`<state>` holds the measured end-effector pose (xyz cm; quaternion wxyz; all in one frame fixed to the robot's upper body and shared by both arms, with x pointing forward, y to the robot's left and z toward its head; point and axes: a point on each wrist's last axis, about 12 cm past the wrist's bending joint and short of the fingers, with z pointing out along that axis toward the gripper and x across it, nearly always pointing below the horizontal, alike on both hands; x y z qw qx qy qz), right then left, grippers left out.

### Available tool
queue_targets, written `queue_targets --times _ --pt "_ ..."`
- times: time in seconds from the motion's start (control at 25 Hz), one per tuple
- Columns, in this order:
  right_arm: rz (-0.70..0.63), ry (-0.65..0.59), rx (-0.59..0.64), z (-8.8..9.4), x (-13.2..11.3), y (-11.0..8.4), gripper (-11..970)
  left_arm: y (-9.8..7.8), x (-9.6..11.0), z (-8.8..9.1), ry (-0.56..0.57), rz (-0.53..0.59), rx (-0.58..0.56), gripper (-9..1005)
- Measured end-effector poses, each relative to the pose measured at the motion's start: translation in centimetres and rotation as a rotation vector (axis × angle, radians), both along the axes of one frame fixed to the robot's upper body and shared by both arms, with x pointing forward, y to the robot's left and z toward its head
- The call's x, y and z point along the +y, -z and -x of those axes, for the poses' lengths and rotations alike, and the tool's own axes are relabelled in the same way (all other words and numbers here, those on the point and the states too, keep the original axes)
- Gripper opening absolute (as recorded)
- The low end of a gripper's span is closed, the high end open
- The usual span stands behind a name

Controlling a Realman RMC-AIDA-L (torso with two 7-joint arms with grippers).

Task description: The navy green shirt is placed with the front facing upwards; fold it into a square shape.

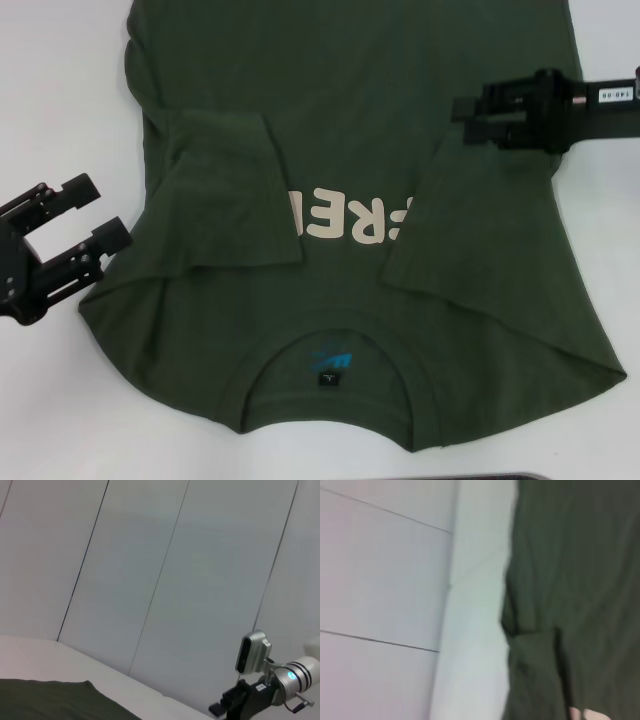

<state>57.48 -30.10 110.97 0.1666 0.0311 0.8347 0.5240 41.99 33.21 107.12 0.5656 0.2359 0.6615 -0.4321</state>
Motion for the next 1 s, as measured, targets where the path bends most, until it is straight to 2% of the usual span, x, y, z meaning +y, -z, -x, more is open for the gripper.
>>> queue_targets --times 0.12,0.24,0.32,0.56,0.72,0.8,0.84,0.88,1.0 --pt "-0.044 -0.025 -0.094 0.1 -0.2 -0.8 412 0.0 0.0 0.0 0.003 0.002 -0.001 692" --pt "-0.071 -0.054 -0.257 0.5 -0.6 -1.5 573 -0.2 -0.1 -0.1 0.010 0.011 -0.005 693" --pt "-0.067 -0.059 -0.291 0.6 -0.6 -1.4 680 -0.2 -0.1 -0.1 0.013 0.016 -0.007 693" --pt "-0.022 -0.139 -0.507 1.3 -0.7 -1.5 879 -0.7 -0.2 -0.2 0.051 0.054 0.023 694" --pt "0.082 -0.197 -0.732 2.5 -2.5 -2.4 868 -1.3 0.5 -0.4 0.102 0.090 0.168 695" --pt "0.164 -0.229 -0.831 3.6 -3.5 -3.0 863 -1.7 1.1 -0.5 0.126 0.120 0.295 695" --pt "0.242 -0.226 -0.867 4.7 -4.8 -3.7 860 -2.1 1.8 -0.7 0.145 0.148 0.421 694" --pt "0.242 -0.226 -0.867 4.7 -4.8 -3.7 835 -2.1 1.8 -0.7 0.145 0.148 0.421 693" --pt "0.308 -0.184 -0.831 5.9 -6.7 -4.4 760 -2.4 2.5 -0.8 0.164 0.193 0.614 691"
